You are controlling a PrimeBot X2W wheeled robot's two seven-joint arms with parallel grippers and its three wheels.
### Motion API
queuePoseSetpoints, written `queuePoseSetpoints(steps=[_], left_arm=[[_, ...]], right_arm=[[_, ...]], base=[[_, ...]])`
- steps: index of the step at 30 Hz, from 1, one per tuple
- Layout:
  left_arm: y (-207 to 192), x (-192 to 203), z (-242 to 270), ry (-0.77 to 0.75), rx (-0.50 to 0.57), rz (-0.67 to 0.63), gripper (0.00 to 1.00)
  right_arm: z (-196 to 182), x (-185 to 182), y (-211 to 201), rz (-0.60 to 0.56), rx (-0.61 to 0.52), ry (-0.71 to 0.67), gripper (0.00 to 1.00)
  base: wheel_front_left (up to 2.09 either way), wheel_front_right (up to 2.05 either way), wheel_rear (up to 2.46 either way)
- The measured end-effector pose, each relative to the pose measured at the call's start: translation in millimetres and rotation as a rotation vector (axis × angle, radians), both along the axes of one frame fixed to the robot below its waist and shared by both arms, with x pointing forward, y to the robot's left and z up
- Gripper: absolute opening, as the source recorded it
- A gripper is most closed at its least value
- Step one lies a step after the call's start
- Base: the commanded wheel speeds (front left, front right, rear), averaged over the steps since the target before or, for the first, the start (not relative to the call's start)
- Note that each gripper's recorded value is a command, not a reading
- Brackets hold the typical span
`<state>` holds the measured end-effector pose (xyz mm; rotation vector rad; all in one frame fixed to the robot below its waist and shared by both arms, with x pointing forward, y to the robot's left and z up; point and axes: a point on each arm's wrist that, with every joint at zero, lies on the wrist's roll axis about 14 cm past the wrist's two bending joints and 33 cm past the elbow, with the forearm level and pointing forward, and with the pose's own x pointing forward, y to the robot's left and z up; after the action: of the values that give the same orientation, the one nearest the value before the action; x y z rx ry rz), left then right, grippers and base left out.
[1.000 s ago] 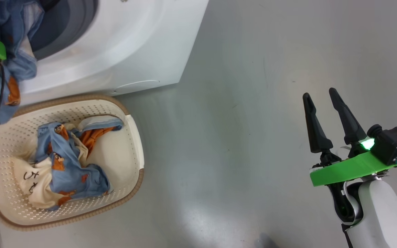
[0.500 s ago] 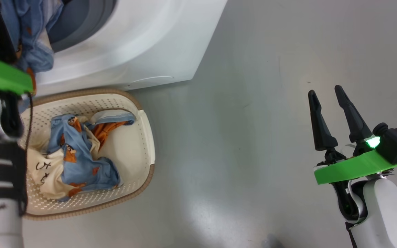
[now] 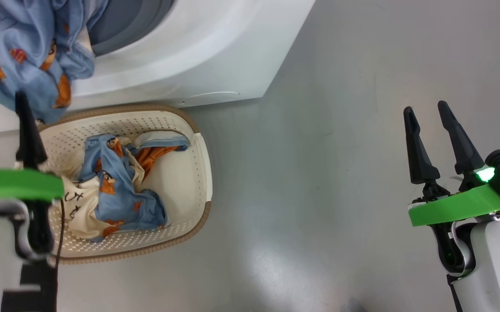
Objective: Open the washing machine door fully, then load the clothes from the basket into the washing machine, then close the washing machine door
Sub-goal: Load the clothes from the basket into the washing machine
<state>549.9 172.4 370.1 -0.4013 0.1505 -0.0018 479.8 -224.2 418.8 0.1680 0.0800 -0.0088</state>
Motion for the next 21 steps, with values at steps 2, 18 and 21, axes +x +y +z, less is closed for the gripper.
queuePoseSetpoints(steps=[2, 18, 21], left_arm=[[8.2, -12.1, -2.9, 0.010, 0.001, 0.024, 1.00], [13.3, -71.0, -6.4, 0.042, 0.076, 0.027, 1.00], [11.5, -72.1, -4.8, 0.037, 0.096, 0.016, 1.00]], right_arm=[[0.8, 0.6, 0.6, 0.003, 0.000, -0.003, 1.00], [2.6, 3.0, 1.8, 0.008, -0.001, -0.009, 1.00], [5.2, 5.4, 2.0, 0.009, -0.001, -0.018, 1.00]], base=[[0.00, 0.00, 0.00], [0.00, 0.00, 0.00], [0.00, 0.00, 0.00]])
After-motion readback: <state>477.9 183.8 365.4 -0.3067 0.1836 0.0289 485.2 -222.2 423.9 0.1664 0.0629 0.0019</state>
